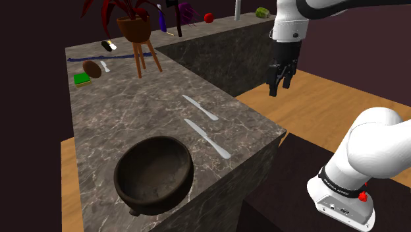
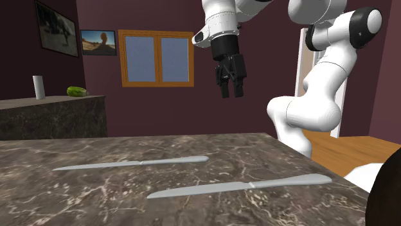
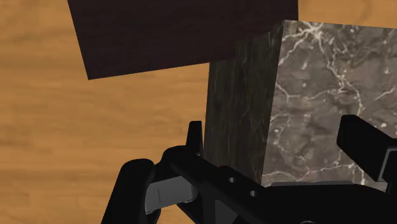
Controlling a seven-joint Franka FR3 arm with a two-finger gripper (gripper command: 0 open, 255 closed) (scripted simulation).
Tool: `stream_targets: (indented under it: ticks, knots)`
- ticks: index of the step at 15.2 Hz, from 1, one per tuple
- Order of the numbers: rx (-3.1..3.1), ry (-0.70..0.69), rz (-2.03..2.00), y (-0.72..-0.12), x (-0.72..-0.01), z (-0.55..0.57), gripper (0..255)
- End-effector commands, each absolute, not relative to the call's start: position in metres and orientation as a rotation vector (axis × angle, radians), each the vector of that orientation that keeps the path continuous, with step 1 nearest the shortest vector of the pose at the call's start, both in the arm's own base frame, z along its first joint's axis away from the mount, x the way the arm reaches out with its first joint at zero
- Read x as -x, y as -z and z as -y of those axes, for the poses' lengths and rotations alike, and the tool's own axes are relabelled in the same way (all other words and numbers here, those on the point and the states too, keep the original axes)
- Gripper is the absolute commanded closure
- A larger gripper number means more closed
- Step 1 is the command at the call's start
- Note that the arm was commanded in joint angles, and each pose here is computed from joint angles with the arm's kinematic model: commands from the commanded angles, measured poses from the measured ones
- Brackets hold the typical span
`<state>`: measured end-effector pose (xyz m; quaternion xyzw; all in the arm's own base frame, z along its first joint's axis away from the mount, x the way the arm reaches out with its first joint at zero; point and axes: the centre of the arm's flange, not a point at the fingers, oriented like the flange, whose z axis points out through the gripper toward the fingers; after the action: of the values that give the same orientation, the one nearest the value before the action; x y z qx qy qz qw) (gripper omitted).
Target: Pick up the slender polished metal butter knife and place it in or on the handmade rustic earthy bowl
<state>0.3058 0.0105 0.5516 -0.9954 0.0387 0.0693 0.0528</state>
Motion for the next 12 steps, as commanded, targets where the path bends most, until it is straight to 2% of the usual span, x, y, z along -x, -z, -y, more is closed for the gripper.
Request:
stream_targets:
  ticks: [1,12]
  knots:
    - [3.026,-0.211,-0.118,-0.552,-0.306,-0.01,0]
    - [3.008,-0.096,-0.168,-0.528,-0.354,-0.137,0]
